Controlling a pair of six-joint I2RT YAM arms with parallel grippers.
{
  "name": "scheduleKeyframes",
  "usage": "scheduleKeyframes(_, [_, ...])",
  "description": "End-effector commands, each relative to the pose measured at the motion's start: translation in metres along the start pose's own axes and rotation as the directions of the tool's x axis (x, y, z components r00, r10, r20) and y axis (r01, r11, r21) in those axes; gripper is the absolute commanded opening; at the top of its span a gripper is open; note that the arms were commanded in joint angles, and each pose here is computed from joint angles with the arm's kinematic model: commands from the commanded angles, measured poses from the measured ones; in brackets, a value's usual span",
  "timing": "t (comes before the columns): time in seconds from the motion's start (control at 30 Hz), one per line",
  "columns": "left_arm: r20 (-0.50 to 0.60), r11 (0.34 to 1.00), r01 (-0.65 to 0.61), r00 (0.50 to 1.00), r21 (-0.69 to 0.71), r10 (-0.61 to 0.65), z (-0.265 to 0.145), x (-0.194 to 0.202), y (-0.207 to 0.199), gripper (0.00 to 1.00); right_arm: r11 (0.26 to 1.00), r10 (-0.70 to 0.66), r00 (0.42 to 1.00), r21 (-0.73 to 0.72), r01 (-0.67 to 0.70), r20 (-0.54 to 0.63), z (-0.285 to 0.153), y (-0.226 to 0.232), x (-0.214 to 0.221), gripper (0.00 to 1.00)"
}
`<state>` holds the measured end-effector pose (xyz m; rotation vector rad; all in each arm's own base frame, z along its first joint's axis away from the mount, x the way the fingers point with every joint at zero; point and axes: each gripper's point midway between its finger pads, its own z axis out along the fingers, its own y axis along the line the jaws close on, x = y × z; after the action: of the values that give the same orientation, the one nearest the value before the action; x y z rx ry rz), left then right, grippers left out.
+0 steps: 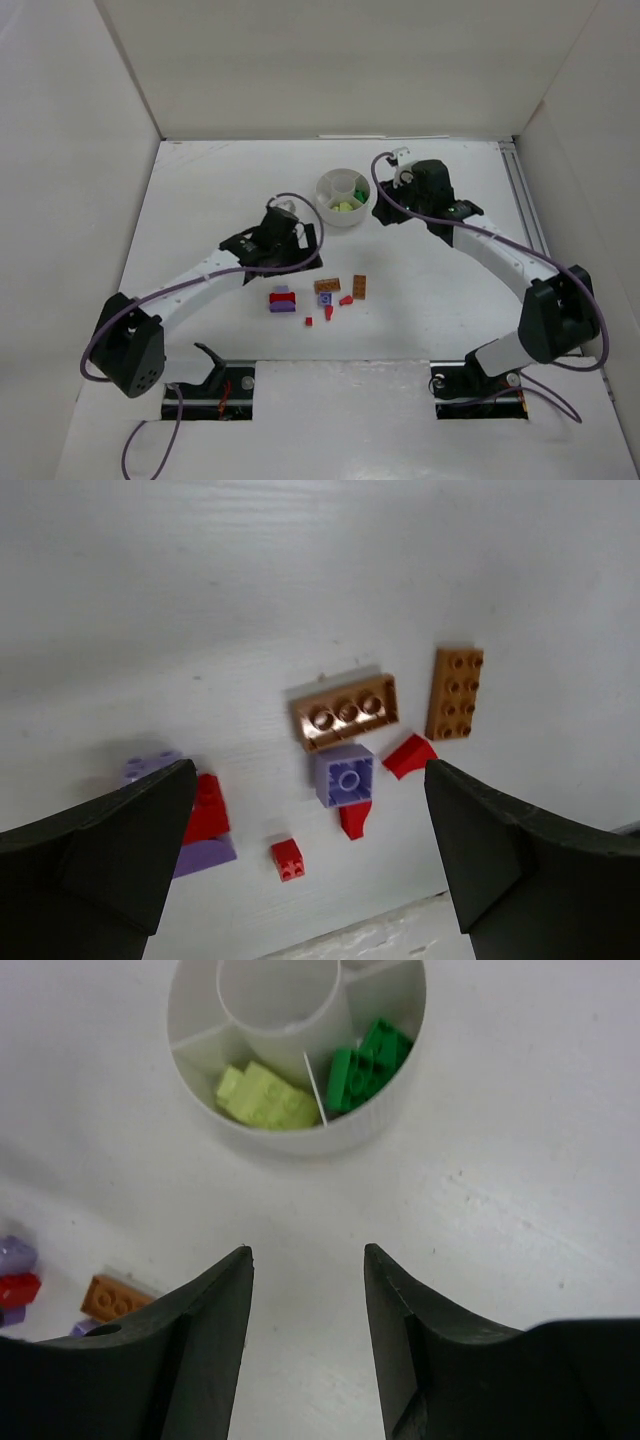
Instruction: Sort the legos into containers by color
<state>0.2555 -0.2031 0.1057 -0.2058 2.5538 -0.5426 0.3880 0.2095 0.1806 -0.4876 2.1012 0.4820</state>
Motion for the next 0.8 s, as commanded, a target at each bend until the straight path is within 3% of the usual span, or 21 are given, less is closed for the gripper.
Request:
scheduleKeyframes(0.0, [0.077,0.964,-0.264,0.962,0.007,0.263,-0.005,0.007,-0.041,0.96,0.999,0.01,1.0,0.035,-0.01,-0.008,-0.013,-0.002,0.018,0.54])
scheduleKeyframes(0.13, [0.054,0.916,-0.396,0.915,-0.065,0.399,0.01,0.02,-0.05,0.94,0.997,0.036,0.999,0.071,-0.033,-0.04,-0.031,-0.005,0.044,0.54])
scheduleKeyframes(0.3, [0.065,0.863,-0.505,0.861,-0.01,0.504,0.028,0.025,-0.067,0.88,0.997,0.034,0.999,0.07,-0.032,-0.03,-0.054,-0.002,0.052,0.54])
scheduleKeyframes(0.67, [0.041,0.881,-0.474,0.88,-0.01,0.474,0.015,0.048,-0.047,0.87,0.997,0.03,0.999,0.078,-0.028,-0.022,-0.068,-0.004,0.057,0.54])
scheduleKeyframes(0.73, [0.064,0.865,-0.5,0.865,0.039,0.497,0.015,0.045,-0.06,0.87,0.997,0.032,0.999,0.069,-0.03,-0.034,-0.065,-0.002,0.059,0.54])
scheduleKeyframes(0.77, [0.054,0.834,-0.55,0.835,0.047,0.548,0.017,0.052,-0.064,0.87,0.997,0.032,0.999,0.069,-0.03,-0.034,-0.065,-0.002,0.059,0.54])
